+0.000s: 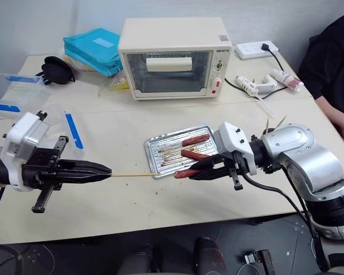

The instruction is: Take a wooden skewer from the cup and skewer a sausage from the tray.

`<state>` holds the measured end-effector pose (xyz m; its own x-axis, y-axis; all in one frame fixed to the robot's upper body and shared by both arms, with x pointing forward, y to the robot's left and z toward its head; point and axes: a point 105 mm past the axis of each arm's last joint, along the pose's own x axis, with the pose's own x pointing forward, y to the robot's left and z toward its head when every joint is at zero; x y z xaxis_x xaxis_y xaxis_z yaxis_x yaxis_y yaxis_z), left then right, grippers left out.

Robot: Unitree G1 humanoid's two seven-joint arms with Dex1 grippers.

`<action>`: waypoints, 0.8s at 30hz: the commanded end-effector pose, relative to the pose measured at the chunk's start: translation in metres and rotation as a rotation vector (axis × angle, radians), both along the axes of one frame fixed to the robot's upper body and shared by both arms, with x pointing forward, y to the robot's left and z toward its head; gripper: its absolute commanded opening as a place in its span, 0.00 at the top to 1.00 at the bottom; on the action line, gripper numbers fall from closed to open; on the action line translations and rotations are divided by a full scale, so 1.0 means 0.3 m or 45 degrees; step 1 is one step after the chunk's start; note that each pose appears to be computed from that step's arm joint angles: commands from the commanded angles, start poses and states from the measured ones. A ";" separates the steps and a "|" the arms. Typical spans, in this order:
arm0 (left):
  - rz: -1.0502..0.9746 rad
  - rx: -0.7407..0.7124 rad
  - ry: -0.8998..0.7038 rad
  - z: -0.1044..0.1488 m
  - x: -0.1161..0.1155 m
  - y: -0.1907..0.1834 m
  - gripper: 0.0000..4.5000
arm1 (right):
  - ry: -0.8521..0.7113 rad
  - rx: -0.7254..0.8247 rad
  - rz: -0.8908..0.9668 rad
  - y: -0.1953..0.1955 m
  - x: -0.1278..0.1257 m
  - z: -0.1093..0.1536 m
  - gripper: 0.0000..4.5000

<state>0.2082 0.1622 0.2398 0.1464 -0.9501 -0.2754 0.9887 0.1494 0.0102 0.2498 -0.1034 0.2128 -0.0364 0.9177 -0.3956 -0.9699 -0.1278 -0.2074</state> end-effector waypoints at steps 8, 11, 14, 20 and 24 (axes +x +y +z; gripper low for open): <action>-0.077 -0.003 -0.067 0.021 -0.004 -0.039 1.00 | -0.053 0.050 0.051 0.042 -0.033 0.043 0.88; -0.089 -0.008 -0.075 0.023 0.001 -0.049 1.00 | -0.061 0.054 0.058 0.050 -0.036 0.045 0.88; -0.095 -0.012 -0.078 0.021 0.006 -0.057 1.00 | -0.057 0.079 0.069 0.063 -0.041 0.056 0.88; -0.106 -0.023 -0.095 0.017 0.024 -0.077 1.00 | -0.089 0.095 0.114 0.094 -0.053 0.073 0.88; -0.120 -0.031 -0.103 0.014 0.037 -0.100 1.00 | -0.121 0.094 0.141 0.122 -0.053 0.073 0.88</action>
<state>0.2208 0.1383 0.2425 0.0946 -0.9650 -0.2446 0.9946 0.0813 0.0639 0.2465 -0.0804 0.2262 -0.0455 0.9377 -0.3444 -0.9582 -0.1384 -0.2502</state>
